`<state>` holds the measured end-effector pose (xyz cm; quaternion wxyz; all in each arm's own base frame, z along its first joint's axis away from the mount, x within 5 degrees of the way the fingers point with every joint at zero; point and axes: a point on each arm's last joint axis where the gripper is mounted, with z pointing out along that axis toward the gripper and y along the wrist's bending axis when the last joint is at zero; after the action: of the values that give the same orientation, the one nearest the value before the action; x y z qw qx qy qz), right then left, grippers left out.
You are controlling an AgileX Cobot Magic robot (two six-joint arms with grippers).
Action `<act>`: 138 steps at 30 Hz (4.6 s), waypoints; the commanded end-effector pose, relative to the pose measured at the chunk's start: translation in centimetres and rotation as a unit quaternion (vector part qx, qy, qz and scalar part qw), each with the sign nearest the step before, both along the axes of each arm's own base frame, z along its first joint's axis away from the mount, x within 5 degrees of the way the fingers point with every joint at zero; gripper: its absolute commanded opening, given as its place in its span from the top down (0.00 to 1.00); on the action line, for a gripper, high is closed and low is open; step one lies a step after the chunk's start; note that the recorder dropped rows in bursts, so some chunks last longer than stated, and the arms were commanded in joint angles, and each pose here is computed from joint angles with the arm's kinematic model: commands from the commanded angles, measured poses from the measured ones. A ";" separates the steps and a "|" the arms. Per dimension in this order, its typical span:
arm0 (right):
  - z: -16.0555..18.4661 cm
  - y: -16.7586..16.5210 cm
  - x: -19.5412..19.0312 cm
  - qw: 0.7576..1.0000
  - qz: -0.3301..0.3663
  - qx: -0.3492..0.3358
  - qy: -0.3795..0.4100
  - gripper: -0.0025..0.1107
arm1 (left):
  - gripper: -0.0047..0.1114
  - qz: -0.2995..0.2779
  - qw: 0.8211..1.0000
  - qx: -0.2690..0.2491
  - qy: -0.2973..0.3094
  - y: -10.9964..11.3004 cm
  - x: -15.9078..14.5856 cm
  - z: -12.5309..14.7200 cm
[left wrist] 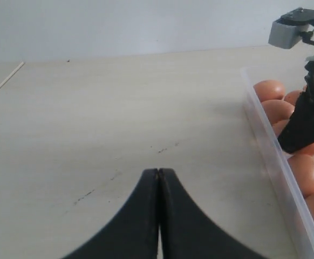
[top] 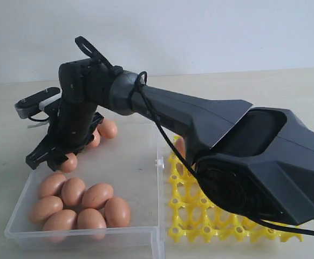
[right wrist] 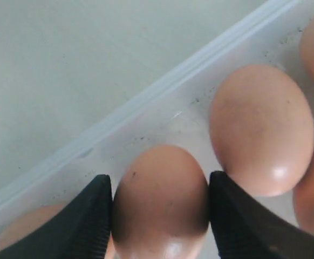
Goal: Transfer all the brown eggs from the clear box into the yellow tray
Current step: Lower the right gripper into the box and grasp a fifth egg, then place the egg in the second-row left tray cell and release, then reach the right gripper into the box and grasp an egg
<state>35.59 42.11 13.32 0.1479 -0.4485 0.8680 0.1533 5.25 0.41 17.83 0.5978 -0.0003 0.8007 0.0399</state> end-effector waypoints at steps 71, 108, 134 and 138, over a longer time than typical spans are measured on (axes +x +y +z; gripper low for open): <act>-2.6 -25.2 -12.0 0.919 -0.284 0.209 -0.174 0.51 | 0.96 0.001 1.000 0.002 -0.002 0.0 0.0 0.2; 4.3 -5.6 -5.6 0.981 -0.106 0.016 0.164 0.43 | 0.96 0.001 1.000 0.002 -0.002 0.0 0.0 0.2; 4.5 -4.5 -2.1 0.993 -0.077 0.011 0.089 0.98 | 0.96 0.001 1.000 0.001 -0.002 0.0 0.0 0.2; 8.7 -7.6 -2.0 0.993 -0.105 0.053 -0.005 0.98 | 0.96 0.001 1.000 0.002 -0.002 0.0 0.0 0.2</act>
<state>33.19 36.89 18.43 0.1091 -0.3534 0.9102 0.1863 5.25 0.41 17.83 0.5978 -0.0003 0.8007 0.0399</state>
